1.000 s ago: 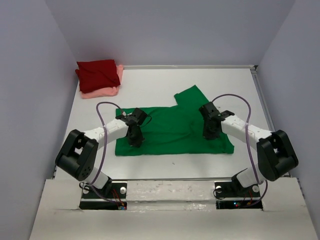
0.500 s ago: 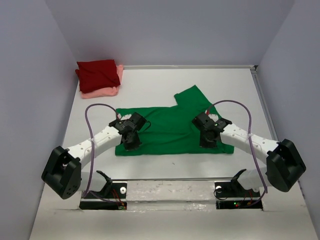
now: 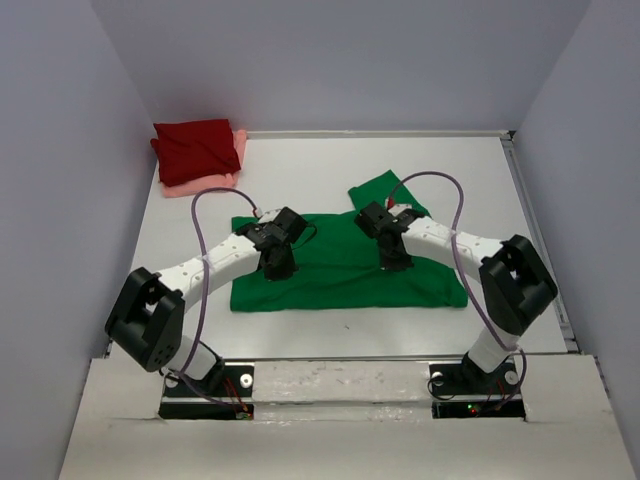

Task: Fold and stack the t-shirts
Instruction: Fold the flattened tshirt in 1/3 of the way

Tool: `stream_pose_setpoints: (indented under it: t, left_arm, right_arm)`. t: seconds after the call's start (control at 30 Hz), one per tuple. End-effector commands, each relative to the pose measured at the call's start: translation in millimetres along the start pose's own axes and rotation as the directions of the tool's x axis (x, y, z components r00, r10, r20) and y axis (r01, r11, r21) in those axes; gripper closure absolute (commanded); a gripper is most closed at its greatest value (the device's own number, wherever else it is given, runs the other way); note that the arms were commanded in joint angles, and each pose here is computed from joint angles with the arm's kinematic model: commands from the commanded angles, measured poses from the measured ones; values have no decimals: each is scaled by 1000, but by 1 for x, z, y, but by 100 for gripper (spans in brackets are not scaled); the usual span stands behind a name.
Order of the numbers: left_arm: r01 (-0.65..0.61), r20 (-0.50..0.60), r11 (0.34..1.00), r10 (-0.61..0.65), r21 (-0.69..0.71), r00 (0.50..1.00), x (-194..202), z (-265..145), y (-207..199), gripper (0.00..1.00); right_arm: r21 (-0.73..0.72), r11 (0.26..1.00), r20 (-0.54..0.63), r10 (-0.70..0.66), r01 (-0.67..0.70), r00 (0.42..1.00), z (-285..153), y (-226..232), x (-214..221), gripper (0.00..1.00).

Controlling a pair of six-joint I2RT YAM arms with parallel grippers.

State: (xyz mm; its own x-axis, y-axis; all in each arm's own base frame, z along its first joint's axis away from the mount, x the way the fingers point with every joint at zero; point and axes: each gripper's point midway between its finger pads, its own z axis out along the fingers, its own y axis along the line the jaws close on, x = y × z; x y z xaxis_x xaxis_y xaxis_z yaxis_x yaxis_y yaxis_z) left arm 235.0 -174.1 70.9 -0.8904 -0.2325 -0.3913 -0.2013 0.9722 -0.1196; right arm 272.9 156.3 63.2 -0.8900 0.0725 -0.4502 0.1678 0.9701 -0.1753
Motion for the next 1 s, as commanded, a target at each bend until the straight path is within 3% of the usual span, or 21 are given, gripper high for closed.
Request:
stream_pose_setpoints:
  t: [0.0, 0.53, 0.87, 0.97]
  left_arm:
    - [-45, -12, 999, 45, 22, 999, 0, 14, -11, 100]
    - [-83, -17, 996, 83, 17, 996, -2, 30, -17, 100]
    - [-96, -140, 993, 85, -74, 987, 25, 62, -5, 100]
    - [-94, -177, 995, 85, -45, 981, 35, 67, -8, 100]
  right_arm:
    - [68, 997, 18, -30, 29, 999, 15, 3, -6, 100]
    - [-76, 995, 88, -61, 68, 994, 19, 31, -24, 100]
    - [-95, 994, 2, -52, 52, 999, 23, 28, 3, 100]
    - [-90, 995, -24, -50, 48, 998, 26, 22, 15, 100]
